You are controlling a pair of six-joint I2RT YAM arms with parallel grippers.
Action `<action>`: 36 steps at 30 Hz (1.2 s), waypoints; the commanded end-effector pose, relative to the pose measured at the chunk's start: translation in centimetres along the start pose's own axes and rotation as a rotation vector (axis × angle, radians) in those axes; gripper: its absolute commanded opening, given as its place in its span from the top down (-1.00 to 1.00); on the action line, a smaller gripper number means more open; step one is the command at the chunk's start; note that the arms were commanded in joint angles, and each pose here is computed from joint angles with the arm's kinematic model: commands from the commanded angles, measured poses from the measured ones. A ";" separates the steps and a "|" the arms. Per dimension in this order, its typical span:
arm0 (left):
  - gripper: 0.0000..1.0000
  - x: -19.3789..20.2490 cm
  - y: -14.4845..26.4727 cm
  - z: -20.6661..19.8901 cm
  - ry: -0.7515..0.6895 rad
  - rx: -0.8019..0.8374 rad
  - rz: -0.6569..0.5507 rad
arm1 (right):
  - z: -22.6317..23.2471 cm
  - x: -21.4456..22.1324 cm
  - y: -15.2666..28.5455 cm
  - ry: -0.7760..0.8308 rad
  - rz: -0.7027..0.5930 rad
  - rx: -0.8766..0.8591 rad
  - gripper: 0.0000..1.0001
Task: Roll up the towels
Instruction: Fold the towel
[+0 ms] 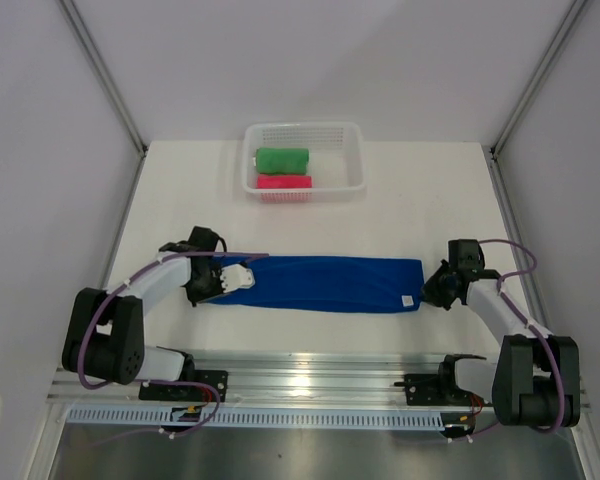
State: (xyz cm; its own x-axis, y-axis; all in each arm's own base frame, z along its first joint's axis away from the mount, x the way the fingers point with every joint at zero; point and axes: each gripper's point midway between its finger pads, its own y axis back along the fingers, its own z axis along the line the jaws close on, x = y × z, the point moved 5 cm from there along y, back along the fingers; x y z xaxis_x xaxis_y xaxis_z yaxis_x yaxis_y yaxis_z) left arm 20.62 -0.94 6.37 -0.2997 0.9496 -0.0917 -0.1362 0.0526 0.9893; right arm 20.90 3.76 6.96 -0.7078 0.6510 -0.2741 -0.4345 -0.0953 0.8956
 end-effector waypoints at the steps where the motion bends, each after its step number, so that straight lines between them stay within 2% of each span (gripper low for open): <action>1: 0.99 -1.4 1.7 0.2 0.049 0.028 -0.082 | 0.8 -1.3 1.3 0.022 -0.060 -0.011 1.00; 13: 0.99 -1.2 3.7 1.8 0.107 0.006 -0.109 | 0.8 -2.0 2.1 0.052 -0.081 0.014 0.99; 16: 0.99 -1.0 3.6 1.8 0.119 0.014 -0.107 | 0.7 -1.7 1.6 0.055 -0.058 0.018 0.74; 20: 0.99 -1.3 3.6 1.8 0.130 0.022 -0.123 | 0.8 -1.2 1.0 0.047 -0.023 0.009 0.57; 27: 0.99 -1.1 3.2 1.6 0.136 0.028 -0.108 | 1.6 -0.5 1.0 0.076 -0.015 0.004 0.61; 30: 0.99 -1.1 3.1 1.6 0.134 0.029 -0.107 | 1.3 -0.7 1.4 0.082 -0.043 0.041 0.56; 34: 0.99 -1.1 3.0 1.7 0.140 0.029 -0.106 | 1.3 -1.0 1.4 0.088 -0.077 0.023 0.62; 36: 0.99 -1.1 3.0 1.7 0.141 0.031 -0.104 | 1.2 -0.6 1.0 0.089 -0.050 0.027 0.61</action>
State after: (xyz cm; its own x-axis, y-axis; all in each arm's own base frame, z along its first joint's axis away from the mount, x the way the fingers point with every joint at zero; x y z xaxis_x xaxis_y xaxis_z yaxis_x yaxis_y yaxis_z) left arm 21.42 -1.03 9.05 -0.4031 0.8984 -0.1741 -0.1235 0.1351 0.9831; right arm 20.76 4.23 7.90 -0.7497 0.5833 -0.3125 -0.4223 -0.0581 0.9046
